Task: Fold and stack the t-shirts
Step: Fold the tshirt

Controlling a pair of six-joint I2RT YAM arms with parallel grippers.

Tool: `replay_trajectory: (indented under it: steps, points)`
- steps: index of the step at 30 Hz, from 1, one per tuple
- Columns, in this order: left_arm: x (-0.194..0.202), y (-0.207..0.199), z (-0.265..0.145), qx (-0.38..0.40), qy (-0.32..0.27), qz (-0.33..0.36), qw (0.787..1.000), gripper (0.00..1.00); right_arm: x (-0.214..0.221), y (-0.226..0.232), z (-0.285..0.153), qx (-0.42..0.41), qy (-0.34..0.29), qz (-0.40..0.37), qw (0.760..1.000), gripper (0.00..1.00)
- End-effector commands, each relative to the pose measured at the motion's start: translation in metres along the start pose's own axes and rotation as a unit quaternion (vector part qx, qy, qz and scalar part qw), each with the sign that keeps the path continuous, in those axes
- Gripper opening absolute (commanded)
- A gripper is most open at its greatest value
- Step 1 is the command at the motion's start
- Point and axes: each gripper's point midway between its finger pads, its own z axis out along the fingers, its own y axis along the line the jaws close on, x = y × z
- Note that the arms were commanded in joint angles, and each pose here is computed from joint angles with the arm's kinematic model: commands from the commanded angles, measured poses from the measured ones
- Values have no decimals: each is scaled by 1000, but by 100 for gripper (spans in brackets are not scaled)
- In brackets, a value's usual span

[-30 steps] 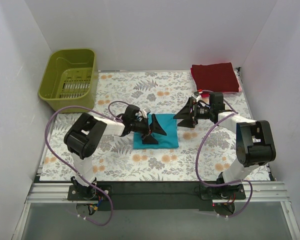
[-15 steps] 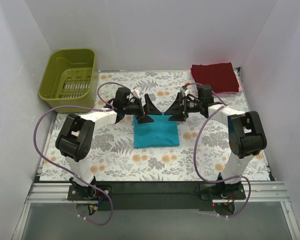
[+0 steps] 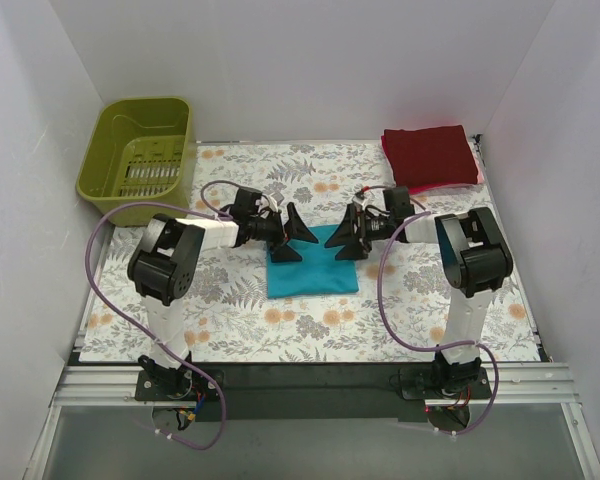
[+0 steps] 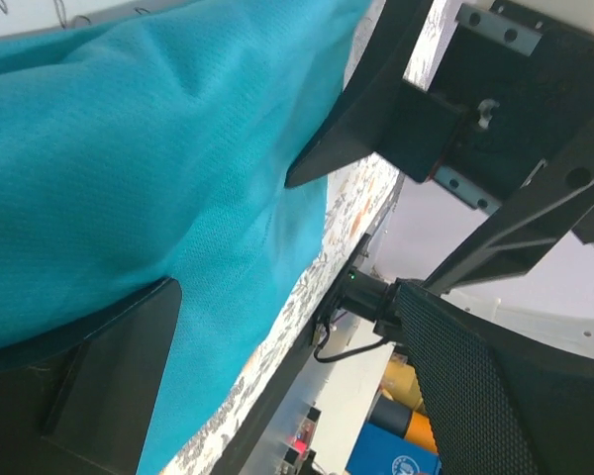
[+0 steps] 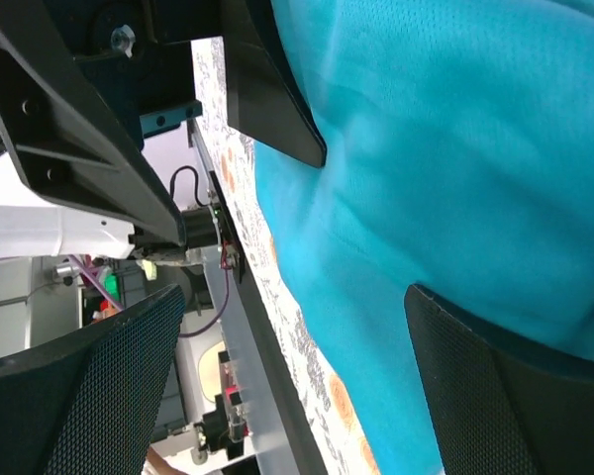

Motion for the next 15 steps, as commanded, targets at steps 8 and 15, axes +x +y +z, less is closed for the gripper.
replay_trajectory:
  steps: [8, 15]
  points:
    - [-35, -75, -46, 44, -45, 114, 992, 93, -60, 86, -21, -49, -38, -126, 990, 98]
    - [-72, -22, -42, 5, -79, 63, 995, 92, -76, 61, -4, -55, -23, -97, 994, 98]
